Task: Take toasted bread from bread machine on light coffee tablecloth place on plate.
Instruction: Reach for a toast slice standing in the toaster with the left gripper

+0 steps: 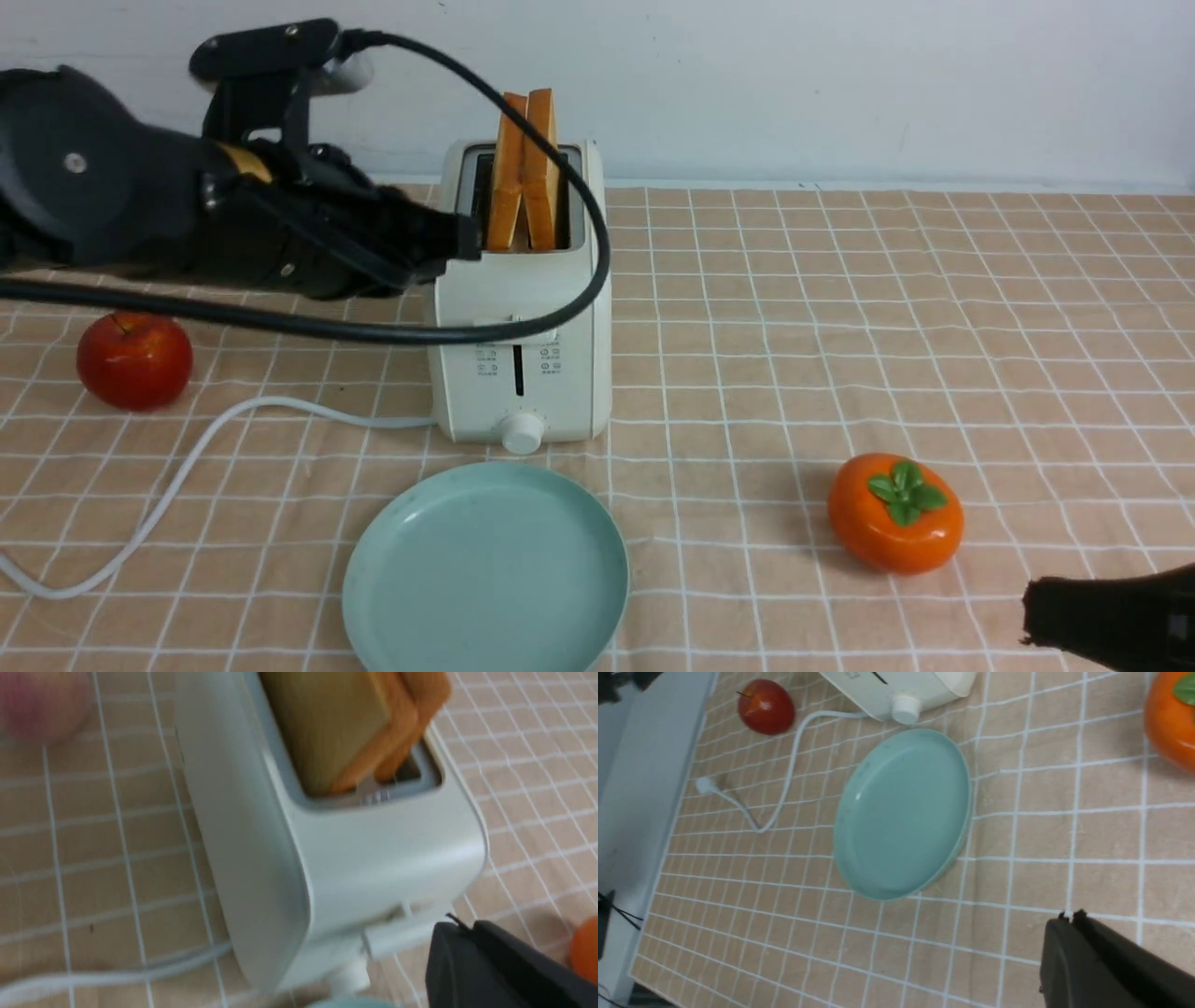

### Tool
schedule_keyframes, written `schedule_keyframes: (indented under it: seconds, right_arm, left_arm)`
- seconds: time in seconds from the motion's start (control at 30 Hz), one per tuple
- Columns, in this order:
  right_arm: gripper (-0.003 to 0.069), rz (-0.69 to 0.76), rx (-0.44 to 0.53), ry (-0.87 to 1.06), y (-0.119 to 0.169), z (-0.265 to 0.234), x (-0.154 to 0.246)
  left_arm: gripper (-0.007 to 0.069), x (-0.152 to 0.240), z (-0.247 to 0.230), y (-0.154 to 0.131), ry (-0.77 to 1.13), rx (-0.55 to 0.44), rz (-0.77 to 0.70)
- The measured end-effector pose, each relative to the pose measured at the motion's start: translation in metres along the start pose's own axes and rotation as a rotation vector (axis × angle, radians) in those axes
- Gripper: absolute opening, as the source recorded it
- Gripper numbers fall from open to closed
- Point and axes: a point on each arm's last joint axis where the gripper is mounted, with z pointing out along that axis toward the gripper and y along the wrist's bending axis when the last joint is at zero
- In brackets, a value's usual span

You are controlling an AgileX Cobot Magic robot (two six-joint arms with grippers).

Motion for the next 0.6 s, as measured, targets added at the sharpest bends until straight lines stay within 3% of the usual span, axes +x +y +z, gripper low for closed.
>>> schedule_keyframes:
  seconds: [0.07, 0.17, 0.23, 0.33, 0.47, 0.6]
  right_arm:
    - [-0.0008, -0.008, -0.029, -0.025, 0.002, 0.0, -0.002]
    - [-0.0008, -0.018, -0.076, -0.081, 0.006, 0.0, -0.007]
    - [-0.0008, -0.025, -0.088, -0.099, 0.007, 0.0, -0.008]
    - [-0.0006, -0.032, -0.136, -0.168, 0.012, -0.002, -0.014]
    - [-0.0006, -0.06, -0.175, -0.228, 0.016, -0.003, -0.019]
    - [-0.0005, -0.07, -0.199, -0.261, 0.018, -0.004, -0.022]
  left_arm:
    - [0.0153, -0.003, 0.012, 0.002, -0.028, -0.01, 0.002]
    - [0.0342, -0.005, 0.034, 0.006, -0.05, -0.023, -0.008]
    - [0.0384, -0.004, 0.039, 0.007, -0.051, -0.026, -0.01]
    - [0.054, -0.002, 0.059, 0.011, -0.04, -0.037, -0.02]
    - [0.0587, -0.001, 0.077, 0.015, -0.049, -0.049, -0.022]
    - [0.0547, -0.002, 0.089, 0.018, -0.093, -0.061, -0.021]
